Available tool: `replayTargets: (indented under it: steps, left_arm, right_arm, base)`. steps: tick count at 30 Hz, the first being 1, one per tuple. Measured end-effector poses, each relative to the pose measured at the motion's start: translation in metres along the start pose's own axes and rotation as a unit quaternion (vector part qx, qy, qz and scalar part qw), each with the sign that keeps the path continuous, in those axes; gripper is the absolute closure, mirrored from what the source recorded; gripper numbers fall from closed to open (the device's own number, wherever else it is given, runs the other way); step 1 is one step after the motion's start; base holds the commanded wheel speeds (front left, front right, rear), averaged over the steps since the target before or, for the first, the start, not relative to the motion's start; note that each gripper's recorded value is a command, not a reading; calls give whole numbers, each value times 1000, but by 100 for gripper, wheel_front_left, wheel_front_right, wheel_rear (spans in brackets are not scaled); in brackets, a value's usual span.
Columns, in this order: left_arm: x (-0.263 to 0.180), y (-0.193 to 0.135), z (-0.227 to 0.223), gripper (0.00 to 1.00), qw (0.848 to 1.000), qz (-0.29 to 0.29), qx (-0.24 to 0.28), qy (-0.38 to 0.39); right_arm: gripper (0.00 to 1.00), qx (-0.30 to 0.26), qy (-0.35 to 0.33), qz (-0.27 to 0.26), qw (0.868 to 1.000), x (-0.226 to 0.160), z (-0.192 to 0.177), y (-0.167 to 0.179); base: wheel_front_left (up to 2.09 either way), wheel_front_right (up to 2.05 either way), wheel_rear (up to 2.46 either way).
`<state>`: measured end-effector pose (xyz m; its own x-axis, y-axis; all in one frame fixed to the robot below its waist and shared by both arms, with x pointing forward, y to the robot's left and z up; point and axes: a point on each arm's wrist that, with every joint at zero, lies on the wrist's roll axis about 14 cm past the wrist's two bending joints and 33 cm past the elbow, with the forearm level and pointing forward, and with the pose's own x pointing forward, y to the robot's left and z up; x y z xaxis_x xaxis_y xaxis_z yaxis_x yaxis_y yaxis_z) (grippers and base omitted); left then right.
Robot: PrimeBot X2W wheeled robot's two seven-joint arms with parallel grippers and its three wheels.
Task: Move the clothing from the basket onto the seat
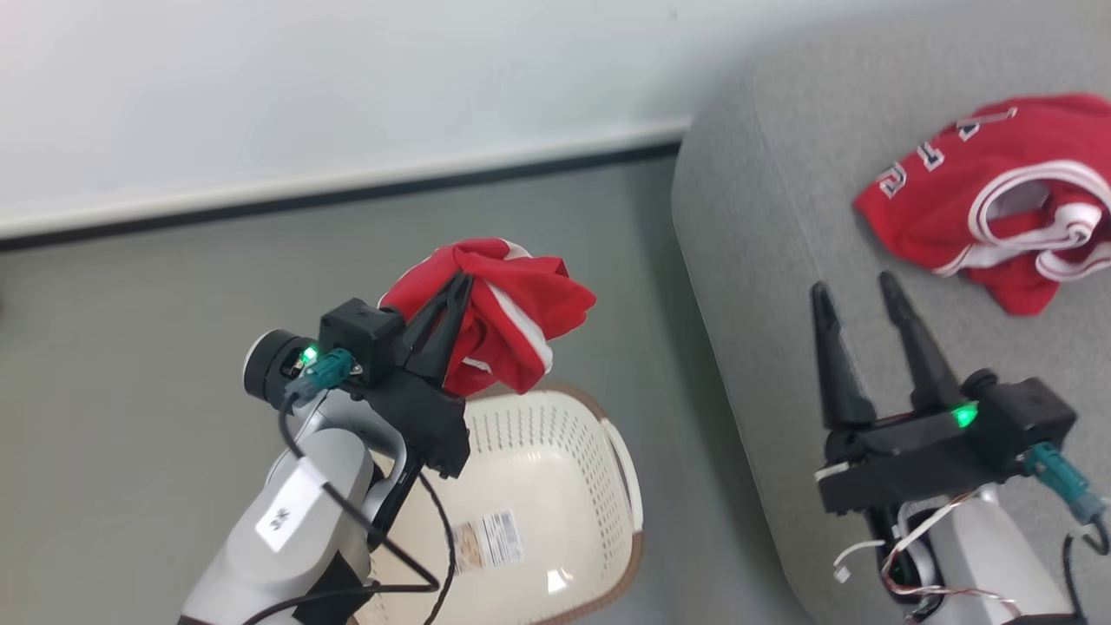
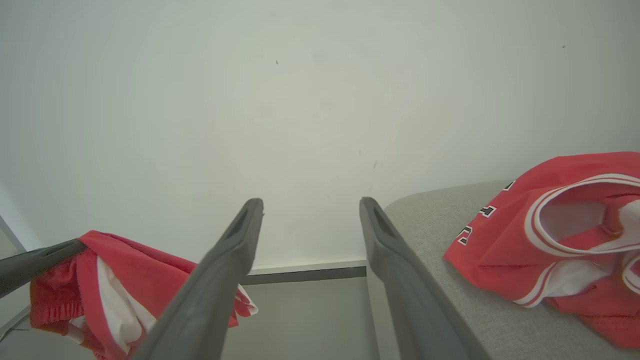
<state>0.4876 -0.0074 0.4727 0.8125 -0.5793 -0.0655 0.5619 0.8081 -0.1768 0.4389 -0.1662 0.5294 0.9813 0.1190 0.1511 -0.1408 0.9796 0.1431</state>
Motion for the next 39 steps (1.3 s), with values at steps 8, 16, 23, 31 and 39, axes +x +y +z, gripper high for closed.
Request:
replayTargets:
  steps: [8, 16, 23, 31, 39]
  left_arm:
    - [-19, -18, 88, 100, 994, -8, 4, -112]
    - [-41, -45, 140, 100, 983, -32, 21, -182]
    - [-48, -59, 155, 100, 977, -48, 23, -206]
    - [-49, -66, 160, 100, 975, -58, 24, -212]
    - [-50, -70, 160, 100, 976, -63, 24, -209]
  right_arm:
    - [0, 15, -16, 36, 999, -21, 17, 29]
    - [0, 28, -33, 72, 996, -42, 32, 58]
    - [0, 35, -41, 118, 992, -49, 38, 90]
    - [0, 36, -58, 192, 979, -44, 51, 137]
    - [0, 20, -75, 257, 963, -33, 66, 174]
  base:
    - [0, 0, 0]
    - [0, 0, 0]
    - [0, 0, 0]
    - [0, 0, 0]
    - [0, 0, 0]
